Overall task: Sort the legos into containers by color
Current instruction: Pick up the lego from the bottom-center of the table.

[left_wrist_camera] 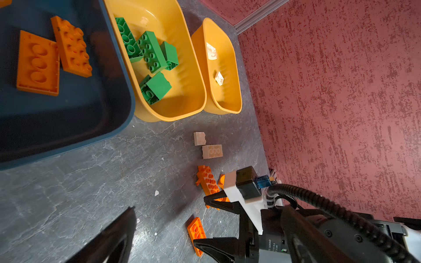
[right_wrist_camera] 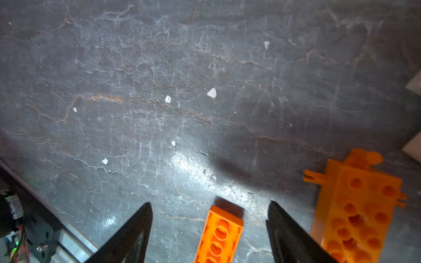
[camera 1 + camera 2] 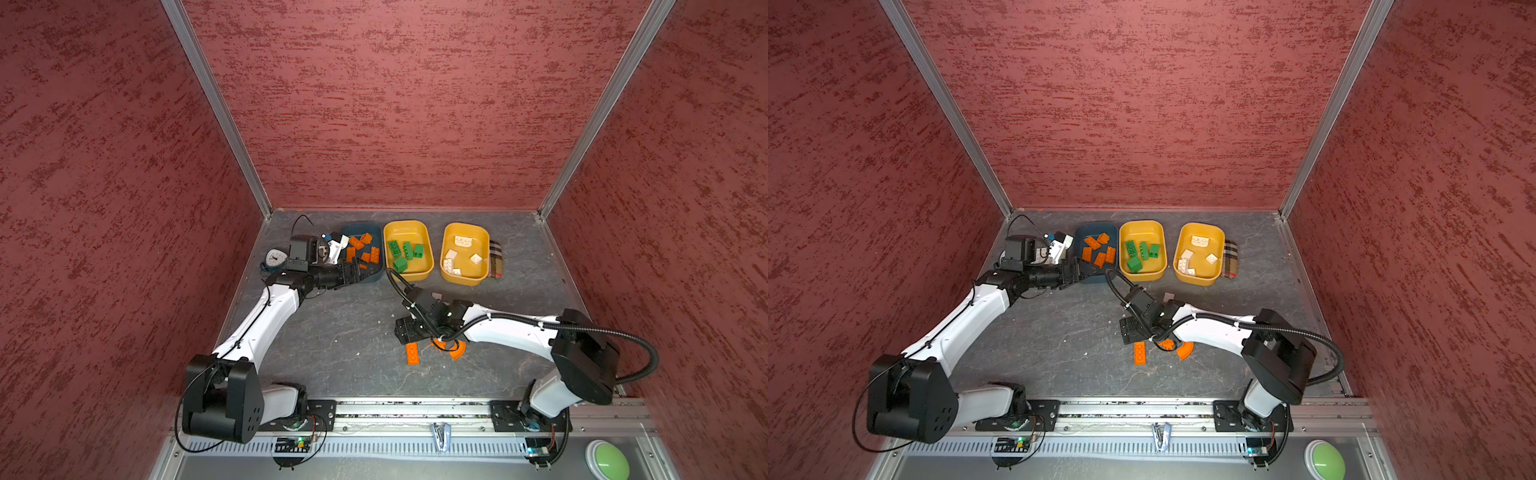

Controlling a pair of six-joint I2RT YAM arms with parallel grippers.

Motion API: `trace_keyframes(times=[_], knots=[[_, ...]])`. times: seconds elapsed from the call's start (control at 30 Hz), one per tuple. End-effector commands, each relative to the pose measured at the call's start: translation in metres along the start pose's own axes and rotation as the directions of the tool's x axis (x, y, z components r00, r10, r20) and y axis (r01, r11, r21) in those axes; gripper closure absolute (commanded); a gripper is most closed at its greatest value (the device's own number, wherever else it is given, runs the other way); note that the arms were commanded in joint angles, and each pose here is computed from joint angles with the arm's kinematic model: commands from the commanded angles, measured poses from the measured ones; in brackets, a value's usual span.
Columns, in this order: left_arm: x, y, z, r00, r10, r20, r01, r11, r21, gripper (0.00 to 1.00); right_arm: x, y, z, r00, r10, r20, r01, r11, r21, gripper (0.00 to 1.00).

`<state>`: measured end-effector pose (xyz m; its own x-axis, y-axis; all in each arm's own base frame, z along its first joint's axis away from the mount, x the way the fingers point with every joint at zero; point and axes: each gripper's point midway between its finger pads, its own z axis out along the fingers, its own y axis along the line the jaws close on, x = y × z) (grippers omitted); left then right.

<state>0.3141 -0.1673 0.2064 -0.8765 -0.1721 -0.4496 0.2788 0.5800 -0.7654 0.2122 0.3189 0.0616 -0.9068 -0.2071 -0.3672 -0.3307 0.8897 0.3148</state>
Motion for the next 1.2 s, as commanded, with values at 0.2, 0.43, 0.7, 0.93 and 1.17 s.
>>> trace_keyframes(times=[0.2,0.43,0.7,0.93,1.17], knots=[[0.01,0.006,-0.006,1.0,-0.003,-0.01,0.003,1.0,0.004,0.01,0.041,-0.012,0.02,0.996,0.061,-0.065,-0.05,0.985,0.163,0.31],[0.01,0.008,-0.007,1.0,-0.005,-0.011,0.005,1.0,0.002,0.01,0.059,-0.014,0.027,0.993,0.049,-0.107,-0.022,0.972,0.235,0.47],[0.01,0.008,-0.007,1.0,-0.007,-0.013,0.007,1.0,0.006,0.01,0.049,-0.021,0.007,0.997,-0.005,-0.082,0.031,0.946,0.322,0.73],[0.007,0.005,-0.008,1.0,-0.003,-0.007,0.003,1.0,0.009,0.01,-0.006,-0.022,-0.021,0.999,-0.039,0.025,0.029,0.954,0.297,0.76],[0.003,0.0,-0.013,1.0,0.004,0.006,-0.004,1.0,0.01,0.01,-0.113,-0.046,-0.055,0.976,-0.023,0.214,-0.017,0.983,0.185,0.78]])
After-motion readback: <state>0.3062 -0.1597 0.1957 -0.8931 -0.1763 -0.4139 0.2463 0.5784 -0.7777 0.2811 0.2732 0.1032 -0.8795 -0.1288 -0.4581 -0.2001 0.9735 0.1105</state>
